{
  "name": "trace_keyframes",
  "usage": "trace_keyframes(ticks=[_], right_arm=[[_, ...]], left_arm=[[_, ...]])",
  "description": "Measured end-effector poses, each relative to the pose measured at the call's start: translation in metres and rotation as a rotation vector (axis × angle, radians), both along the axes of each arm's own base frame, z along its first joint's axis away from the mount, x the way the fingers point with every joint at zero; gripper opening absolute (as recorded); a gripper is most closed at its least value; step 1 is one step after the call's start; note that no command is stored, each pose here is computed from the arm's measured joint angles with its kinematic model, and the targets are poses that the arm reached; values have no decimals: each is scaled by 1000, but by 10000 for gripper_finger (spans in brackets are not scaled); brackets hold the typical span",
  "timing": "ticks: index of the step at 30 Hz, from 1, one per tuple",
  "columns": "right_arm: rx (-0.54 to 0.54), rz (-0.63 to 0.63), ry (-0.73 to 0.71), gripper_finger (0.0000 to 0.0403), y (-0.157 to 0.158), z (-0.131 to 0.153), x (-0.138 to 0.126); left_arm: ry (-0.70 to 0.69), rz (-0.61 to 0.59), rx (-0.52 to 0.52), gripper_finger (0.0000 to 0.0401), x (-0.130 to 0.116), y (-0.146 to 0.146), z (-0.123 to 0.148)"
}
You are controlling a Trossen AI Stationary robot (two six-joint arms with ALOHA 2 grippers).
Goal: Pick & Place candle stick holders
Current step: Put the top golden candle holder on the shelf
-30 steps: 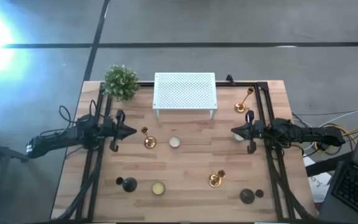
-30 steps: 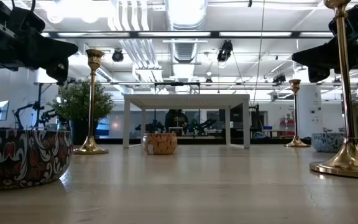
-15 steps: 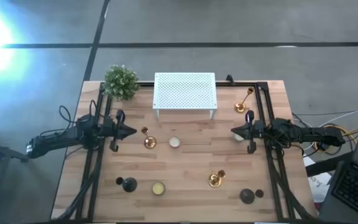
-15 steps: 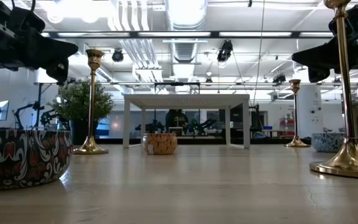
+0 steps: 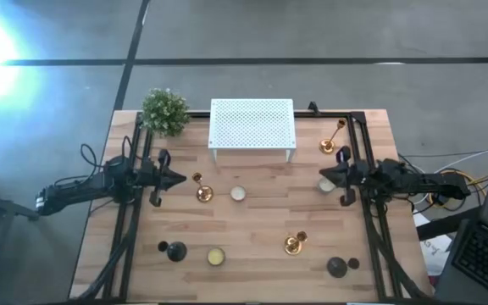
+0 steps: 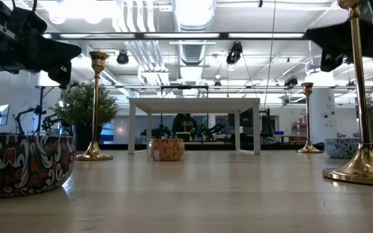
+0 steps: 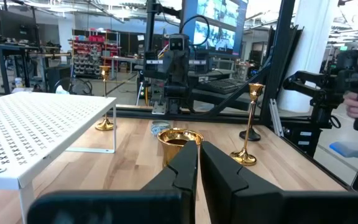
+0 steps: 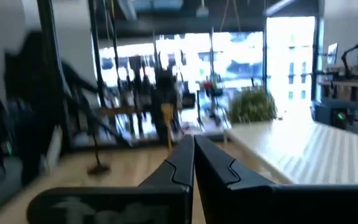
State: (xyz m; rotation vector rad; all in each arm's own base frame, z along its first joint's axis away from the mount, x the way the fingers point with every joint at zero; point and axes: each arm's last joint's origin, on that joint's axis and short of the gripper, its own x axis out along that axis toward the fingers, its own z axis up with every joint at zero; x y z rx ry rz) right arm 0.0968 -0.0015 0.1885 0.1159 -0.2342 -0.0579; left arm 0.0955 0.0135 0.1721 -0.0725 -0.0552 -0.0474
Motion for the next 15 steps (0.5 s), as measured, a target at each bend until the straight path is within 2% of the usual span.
trace_keyframes(ticks=[5, 9, 15], right_arm=[[148, 38, -35, 8, 0, 2, 0], [158, 57, -18, 8, 1, 1, 0], [147, -4, -55, 8, -1, 4, -1]], left_arm=[[1, 0, 0, 23, 0, 0, 0], [0, 0, 0, 23, 0, 0, 0], [1, 0, 0, 23, 0, 0, 0]])
